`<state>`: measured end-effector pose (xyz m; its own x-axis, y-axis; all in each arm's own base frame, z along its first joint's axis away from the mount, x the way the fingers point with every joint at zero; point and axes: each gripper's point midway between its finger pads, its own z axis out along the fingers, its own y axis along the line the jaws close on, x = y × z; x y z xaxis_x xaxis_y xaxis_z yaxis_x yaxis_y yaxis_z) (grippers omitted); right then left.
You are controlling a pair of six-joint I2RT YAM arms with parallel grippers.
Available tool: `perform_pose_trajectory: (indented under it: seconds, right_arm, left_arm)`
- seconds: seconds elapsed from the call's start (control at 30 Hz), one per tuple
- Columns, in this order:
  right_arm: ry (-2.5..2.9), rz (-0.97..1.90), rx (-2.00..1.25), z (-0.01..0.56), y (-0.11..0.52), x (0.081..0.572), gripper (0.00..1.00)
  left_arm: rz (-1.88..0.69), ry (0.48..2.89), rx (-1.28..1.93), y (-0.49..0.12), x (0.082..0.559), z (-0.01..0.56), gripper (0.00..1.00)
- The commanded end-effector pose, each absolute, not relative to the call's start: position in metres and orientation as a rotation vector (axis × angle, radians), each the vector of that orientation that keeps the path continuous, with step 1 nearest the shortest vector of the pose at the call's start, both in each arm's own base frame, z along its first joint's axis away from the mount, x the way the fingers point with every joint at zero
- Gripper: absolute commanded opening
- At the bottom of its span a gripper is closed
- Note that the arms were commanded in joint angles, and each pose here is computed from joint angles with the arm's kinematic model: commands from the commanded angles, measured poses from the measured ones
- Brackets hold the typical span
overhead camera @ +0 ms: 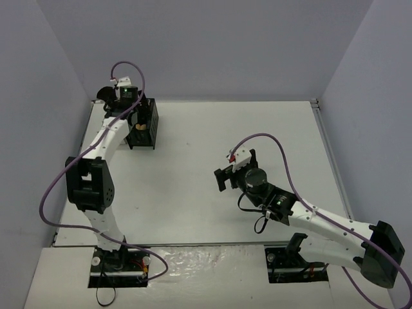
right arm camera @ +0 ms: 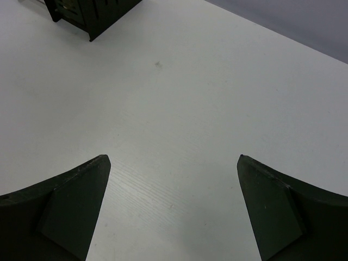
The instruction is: Organize the makeup
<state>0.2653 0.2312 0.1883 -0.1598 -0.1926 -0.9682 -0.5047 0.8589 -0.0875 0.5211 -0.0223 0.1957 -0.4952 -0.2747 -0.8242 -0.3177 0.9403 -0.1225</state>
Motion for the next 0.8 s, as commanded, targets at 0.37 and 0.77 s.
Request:
perform_pose_trajectory:
  seconds: [0.37,0.77]
  right_arm:
    - [1.583,0.23,-0.041,0.318,0.133,0.25,1.0]
    - [1.543,0.154,0.115,0.347,0.077,0.229,1.0]
  left_arm:
    - [0.097,1.688,-0.314,0.02,0.306,0.423,0.97]
    - [0.062,1.644,-0.26,0.026,0.193,0.37,0.97]
